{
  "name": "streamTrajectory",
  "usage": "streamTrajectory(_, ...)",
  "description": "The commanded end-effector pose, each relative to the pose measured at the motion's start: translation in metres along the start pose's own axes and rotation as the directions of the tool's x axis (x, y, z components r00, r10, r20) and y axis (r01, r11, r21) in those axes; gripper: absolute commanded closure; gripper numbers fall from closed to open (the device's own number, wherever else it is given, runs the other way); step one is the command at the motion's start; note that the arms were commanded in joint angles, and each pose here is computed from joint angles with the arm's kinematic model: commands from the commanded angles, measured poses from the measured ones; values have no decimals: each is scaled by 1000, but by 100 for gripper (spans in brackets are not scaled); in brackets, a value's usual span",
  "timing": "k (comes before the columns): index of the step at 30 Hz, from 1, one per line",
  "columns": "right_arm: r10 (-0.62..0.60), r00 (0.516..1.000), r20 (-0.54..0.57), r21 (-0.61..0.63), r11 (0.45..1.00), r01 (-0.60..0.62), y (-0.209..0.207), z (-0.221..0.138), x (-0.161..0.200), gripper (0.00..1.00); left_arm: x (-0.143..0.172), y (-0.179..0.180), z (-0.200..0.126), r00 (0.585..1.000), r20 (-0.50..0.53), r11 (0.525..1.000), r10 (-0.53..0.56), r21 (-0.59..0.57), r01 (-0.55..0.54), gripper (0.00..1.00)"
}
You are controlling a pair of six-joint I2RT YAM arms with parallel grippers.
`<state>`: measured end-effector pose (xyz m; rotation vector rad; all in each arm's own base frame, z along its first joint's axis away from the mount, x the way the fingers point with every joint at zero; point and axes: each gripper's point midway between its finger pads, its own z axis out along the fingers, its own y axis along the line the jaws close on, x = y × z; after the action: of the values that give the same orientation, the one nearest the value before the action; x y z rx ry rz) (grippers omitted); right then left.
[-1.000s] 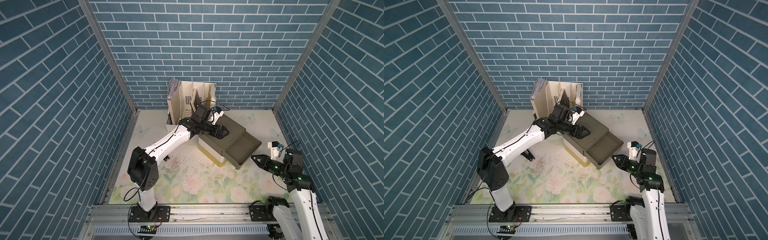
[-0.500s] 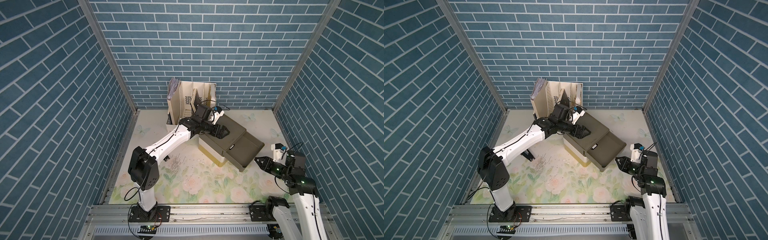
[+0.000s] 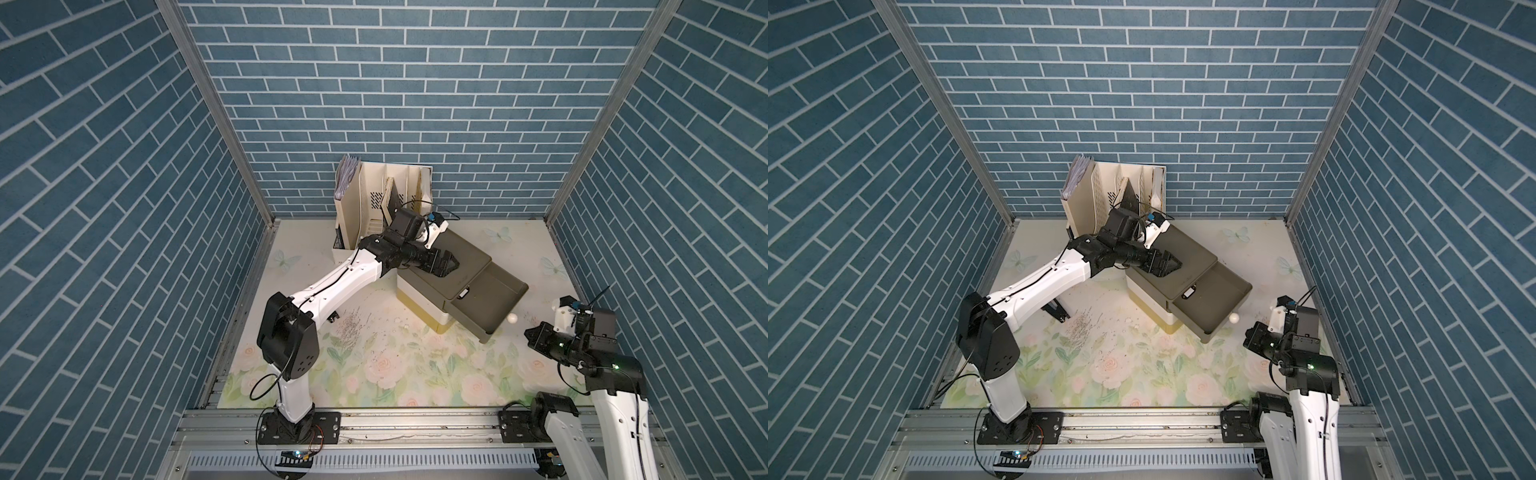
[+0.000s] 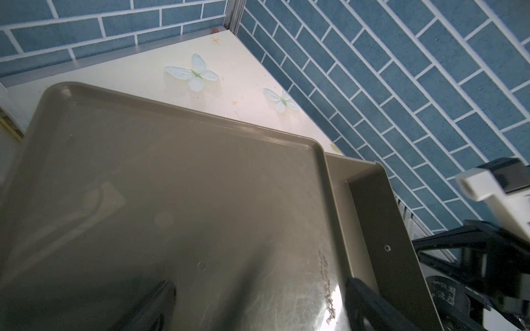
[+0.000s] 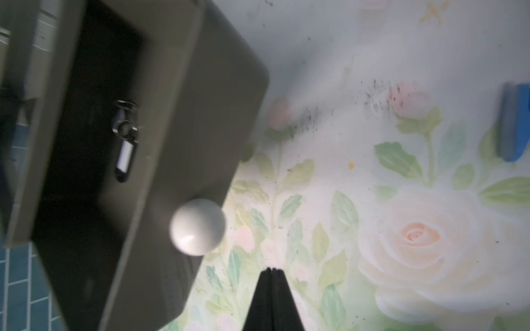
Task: Take the keys out of the drawer
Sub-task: Open the drawer in the storage box.
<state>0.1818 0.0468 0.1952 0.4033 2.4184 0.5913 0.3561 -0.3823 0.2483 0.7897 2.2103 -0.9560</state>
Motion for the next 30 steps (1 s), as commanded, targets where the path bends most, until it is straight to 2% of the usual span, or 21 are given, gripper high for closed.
streamTrajectory(1,-40,998,46,-86,995,43,32,-22,-28,95,34,14,15,991,-118,998,-62,-38,58,3)
streamTrajectory(5,-67,998,18,-187,980,69,61,-21,-53,96,35,18,15,991,-114,997,-63,-56,57,4)
streamTrajectory(10,-124,992,-31,-204,972,116,78,-5,-71,100,34,20,11,993,-102,996,-60,-77,52,4)
streamTrajectory(16,-231,963,-143,-217,956,197,109,32,-52,100,36,21,9,993,-103,995,-55,-85,46,4)
streamTrajectory(18,-249,950,-189,-194,958,212,110,44,-43,100,36,22,9,993,-103,995,-51,-91,42,4)
streamTrajectory(23,-324,900,-293,-46,945,325,95,61,-33,100,39,31,7,991,-125,989,-44,-145,26,3)
streamTrajectory(30,-398,823,-406,123,868,481,81,67,-30,100,43,46,8,985,-165,974,-45,-228,6,4)
